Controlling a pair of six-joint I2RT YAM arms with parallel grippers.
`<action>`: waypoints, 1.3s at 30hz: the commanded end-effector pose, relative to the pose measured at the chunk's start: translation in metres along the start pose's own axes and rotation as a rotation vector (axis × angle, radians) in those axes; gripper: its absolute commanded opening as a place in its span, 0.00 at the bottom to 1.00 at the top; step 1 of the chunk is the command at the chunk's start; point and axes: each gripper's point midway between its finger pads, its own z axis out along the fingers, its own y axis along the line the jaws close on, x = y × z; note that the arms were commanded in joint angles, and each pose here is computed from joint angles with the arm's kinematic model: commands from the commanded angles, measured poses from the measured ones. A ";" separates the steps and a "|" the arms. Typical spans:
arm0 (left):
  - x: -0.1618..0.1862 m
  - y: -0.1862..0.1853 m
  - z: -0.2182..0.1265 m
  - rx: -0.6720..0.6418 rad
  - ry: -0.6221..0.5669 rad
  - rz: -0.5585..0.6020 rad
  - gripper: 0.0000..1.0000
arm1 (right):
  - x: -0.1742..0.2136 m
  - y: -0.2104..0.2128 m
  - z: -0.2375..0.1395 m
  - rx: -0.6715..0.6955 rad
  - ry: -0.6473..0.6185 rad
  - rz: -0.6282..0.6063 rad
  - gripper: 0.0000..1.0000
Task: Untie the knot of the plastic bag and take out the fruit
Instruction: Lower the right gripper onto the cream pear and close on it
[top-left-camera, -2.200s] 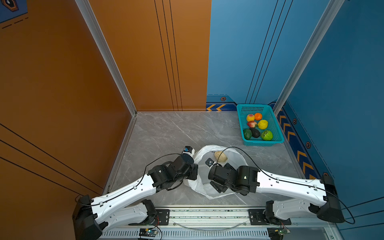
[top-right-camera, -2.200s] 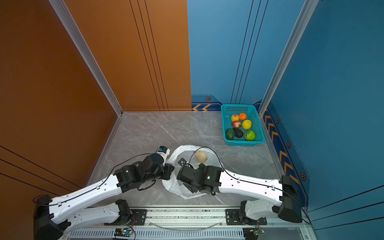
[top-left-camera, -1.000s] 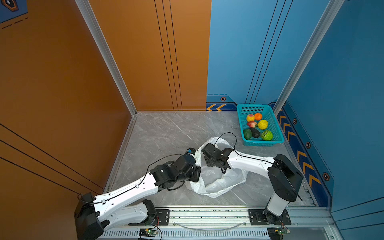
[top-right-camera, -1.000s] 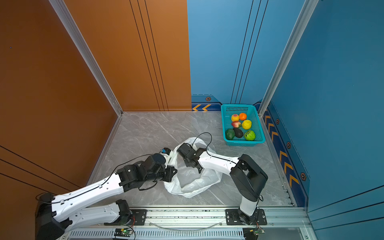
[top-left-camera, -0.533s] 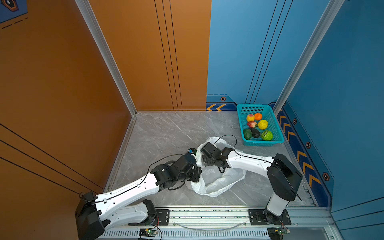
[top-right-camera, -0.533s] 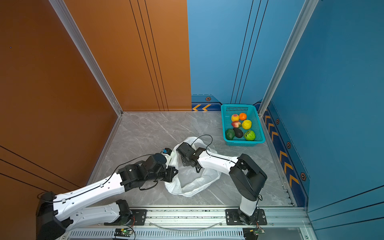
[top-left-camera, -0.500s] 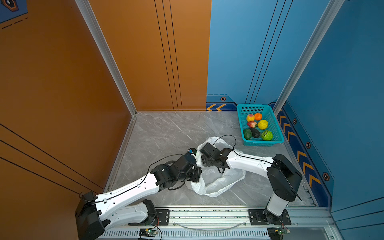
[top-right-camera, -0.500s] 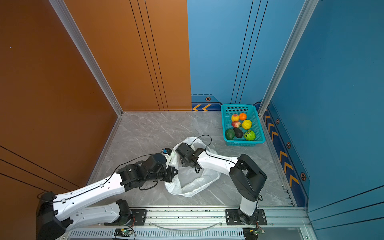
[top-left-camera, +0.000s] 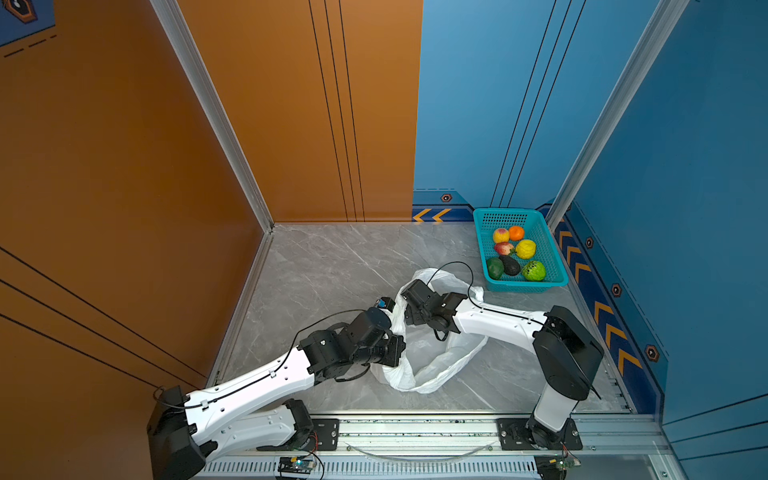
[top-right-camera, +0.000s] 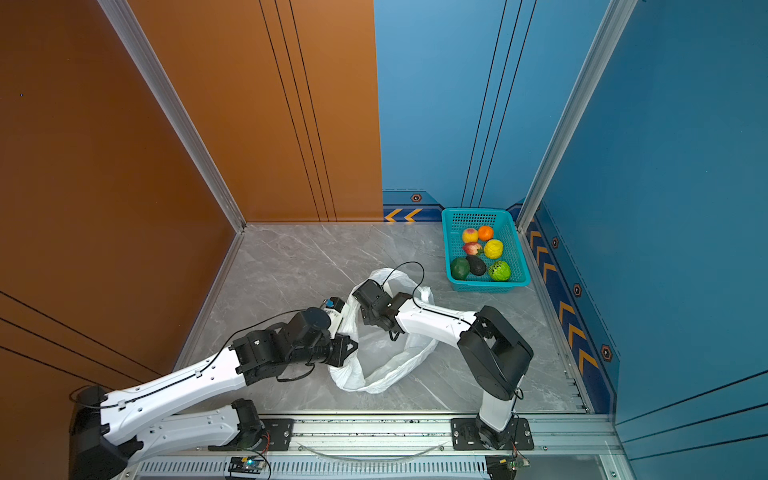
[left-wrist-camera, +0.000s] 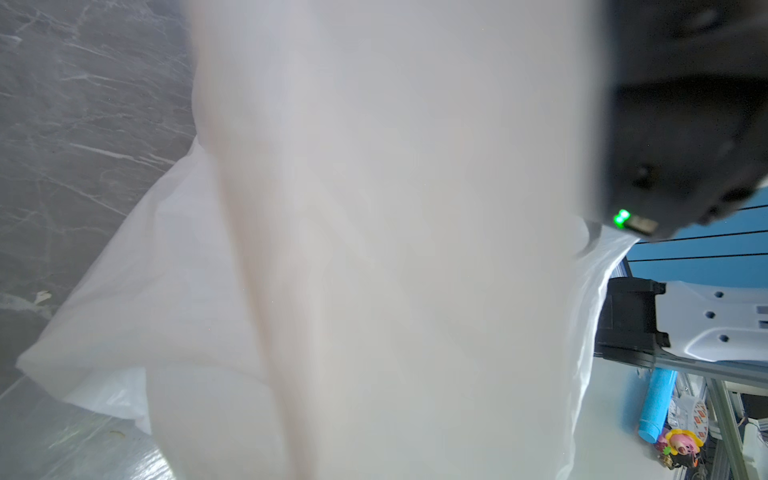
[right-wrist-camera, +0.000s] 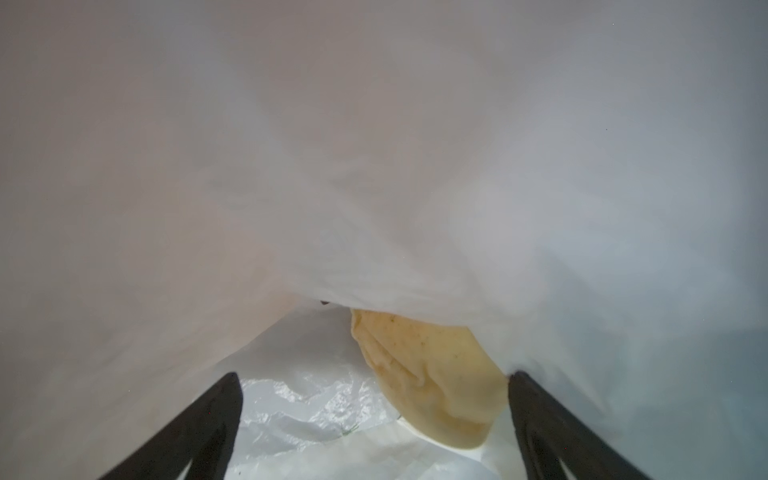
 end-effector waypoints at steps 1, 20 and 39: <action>0.007 -0.005 -0.002 0.023 0.022 -0.001 0.00 | -0.003 -0.005 0.015 0.009 0.010 0.008 1.00; 0.014 -0.014 0.007 0.045 0.052 0.035 0.00 | 0.000 -0.009 0.049 0.088 0.081 0.033 0.93; 0.013 -0.007 0.008 0.011 0.028 0.041 0.00 | 0.006 -0.006 0.040 0.062 0.117 0.021 0.59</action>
